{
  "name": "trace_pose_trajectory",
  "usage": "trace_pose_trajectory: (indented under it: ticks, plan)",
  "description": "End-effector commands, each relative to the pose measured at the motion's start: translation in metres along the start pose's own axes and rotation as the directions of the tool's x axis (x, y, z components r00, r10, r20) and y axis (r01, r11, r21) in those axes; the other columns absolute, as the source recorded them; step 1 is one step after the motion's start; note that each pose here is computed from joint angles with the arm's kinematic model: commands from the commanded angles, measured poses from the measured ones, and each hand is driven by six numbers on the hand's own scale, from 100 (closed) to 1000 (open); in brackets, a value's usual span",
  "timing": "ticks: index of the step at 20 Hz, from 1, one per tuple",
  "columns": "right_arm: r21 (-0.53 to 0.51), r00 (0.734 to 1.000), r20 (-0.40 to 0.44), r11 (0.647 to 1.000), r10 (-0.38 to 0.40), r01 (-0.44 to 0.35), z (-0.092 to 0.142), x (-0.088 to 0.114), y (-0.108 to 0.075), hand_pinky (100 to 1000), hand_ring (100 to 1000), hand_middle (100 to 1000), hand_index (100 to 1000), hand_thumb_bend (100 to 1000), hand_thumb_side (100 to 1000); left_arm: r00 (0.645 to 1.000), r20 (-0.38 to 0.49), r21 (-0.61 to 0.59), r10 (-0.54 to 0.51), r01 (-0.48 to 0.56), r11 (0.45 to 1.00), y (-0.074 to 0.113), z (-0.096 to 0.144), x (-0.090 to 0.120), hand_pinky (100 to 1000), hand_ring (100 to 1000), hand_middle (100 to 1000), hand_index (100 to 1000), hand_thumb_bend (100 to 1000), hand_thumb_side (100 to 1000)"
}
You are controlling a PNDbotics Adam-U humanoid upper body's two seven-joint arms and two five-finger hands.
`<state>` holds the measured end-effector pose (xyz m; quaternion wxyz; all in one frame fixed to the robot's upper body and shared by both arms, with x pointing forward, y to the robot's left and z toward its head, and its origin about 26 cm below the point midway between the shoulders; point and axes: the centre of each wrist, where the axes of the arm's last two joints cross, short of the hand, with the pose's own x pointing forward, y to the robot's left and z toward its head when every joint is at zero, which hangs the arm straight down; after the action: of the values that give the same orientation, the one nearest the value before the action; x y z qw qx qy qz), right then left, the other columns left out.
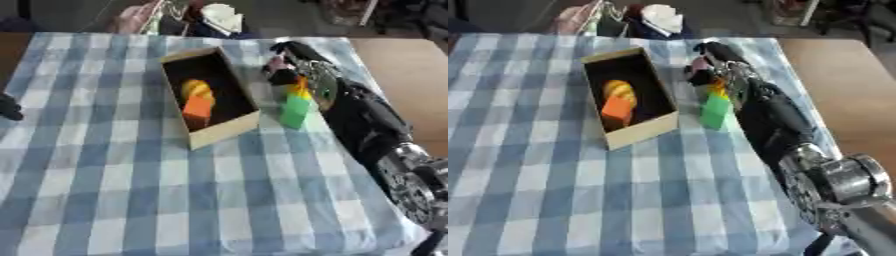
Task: Pick up objects on the table and place them in the box.
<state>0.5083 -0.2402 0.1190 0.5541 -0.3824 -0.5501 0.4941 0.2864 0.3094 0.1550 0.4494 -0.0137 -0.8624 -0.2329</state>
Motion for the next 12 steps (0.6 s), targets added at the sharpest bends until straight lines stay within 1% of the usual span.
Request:
trace_pose_trajectory:
  ticks: [1, 4, 7, 8, 12]
  plan:
    - [-0.049, 0.999, -0.023, 0.998, 0.044, -0.045, -0.0014, -0.001, -0.0163, 825, 772, 850, 926, 100, 389, 0.999, 0.031, -0.01, -0.021, 0.021, 1.0, 0.0022, -0.0046, 0.0086, 759, 577, 592, 783, 100, 602]
    - [-0.078, 0.996, -0.044, 0.994, 0.078, -0.081, -0.0013, -0.0011, -0.0182, 821, 774, 848, 925, 100, 352, 0.999, 0.031, -0.011, -0.02, 0.021, 1.0, 0.0022, -0.0046, 0.0084, 760, 578, 593, 785, 100, 601]
    - [-0.101, 0.989, -0.074, 0.986, 0.125, -0.132, -0.0013, -0.0017, -0.0202, 813, 777, 844, 923, 100, 295, 0.999, 0.029, -0.014, -0.018, 0.019, 1.0, 0.0019, -0.0043, 0.0079, 761, 579, 594, 786, 100, 602]
    - [-0.104, 0.986, -0.083, 0.983, 0.142, -0.15, -0.0013, -0.002, -0.0204, 812, 777, 844, 923, 100, 291, 0.999, 0.028, -0.015, -0.017, 0.018, 1.0, 0.0018, -0.0041, 0.0077, 761, 579, 594, 786, 100, 602]
    - [-0.104, 0.973, -0.121, 0.972, 0.199, -0.211, -0.0012, -0.0036, -0.0214, 799, 772, 834, 921, 116, 219, 0.999, 0.028, -0.017, -0.016, 0.017, 1.0, 0.0019, -0.0038, 0.0075, 763, 580, 595, 787, 100, 601]
